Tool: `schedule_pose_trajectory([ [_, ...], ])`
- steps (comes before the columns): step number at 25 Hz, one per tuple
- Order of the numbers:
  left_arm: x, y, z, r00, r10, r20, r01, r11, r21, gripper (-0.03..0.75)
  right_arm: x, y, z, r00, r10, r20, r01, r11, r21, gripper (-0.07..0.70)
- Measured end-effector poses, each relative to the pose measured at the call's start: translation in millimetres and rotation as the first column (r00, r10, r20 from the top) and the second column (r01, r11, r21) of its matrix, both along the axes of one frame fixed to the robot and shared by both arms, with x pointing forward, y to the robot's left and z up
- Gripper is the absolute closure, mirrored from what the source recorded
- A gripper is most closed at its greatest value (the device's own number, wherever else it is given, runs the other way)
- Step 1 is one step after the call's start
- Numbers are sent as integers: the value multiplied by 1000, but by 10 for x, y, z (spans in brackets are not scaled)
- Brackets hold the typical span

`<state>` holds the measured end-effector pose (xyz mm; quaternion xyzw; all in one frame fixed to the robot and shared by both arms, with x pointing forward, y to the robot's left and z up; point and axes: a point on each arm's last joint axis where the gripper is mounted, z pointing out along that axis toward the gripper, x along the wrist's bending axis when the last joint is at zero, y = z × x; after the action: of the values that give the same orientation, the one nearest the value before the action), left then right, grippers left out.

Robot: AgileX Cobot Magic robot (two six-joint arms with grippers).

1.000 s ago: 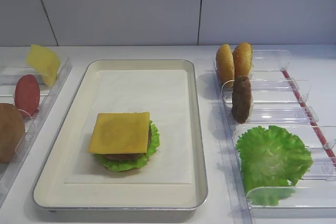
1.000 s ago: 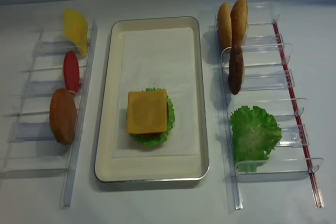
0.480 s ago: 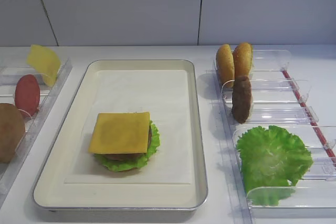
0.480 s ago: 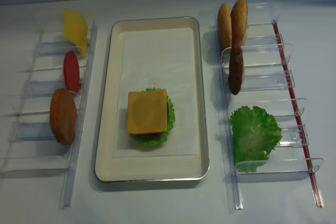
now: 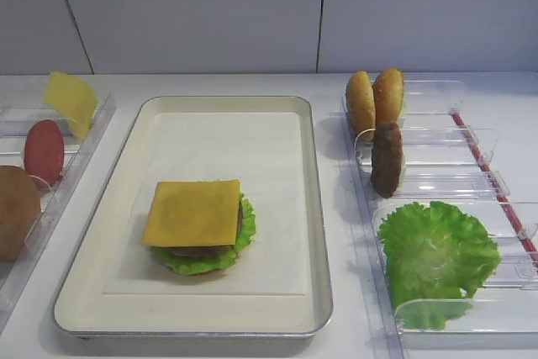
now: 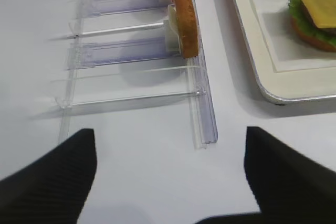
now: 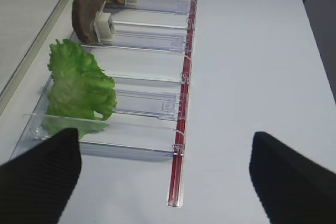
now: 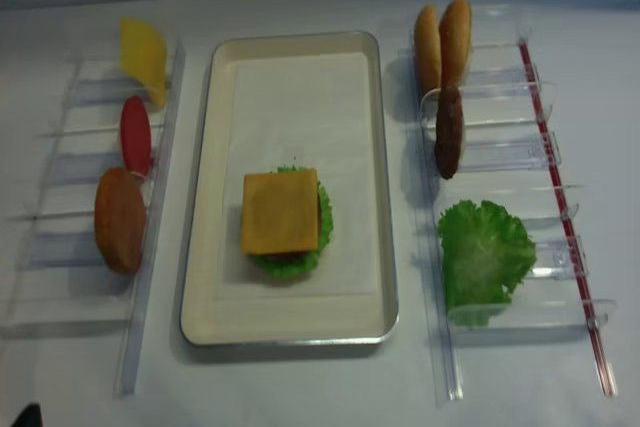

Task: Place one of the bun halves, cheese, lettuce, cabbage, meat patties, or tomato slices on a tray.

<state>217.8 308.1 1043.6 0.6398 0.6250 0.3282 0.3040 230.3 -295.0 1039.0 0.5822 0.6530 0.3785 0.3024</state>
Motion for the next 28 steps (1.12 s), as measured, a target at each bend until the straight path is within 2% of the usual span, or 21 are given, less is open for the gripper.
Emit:
schedule_pose_trajectory([
  [14,83,-9,-38,999,2,53,-1,1000,-14,161,0,0,0,1000,0,0,0,1000,0,-16],
  [28,86,-9,-39,998,3,55,-2,1000,-16,162,0,0,0,1000,0,0,0,1000,0,-16],
])
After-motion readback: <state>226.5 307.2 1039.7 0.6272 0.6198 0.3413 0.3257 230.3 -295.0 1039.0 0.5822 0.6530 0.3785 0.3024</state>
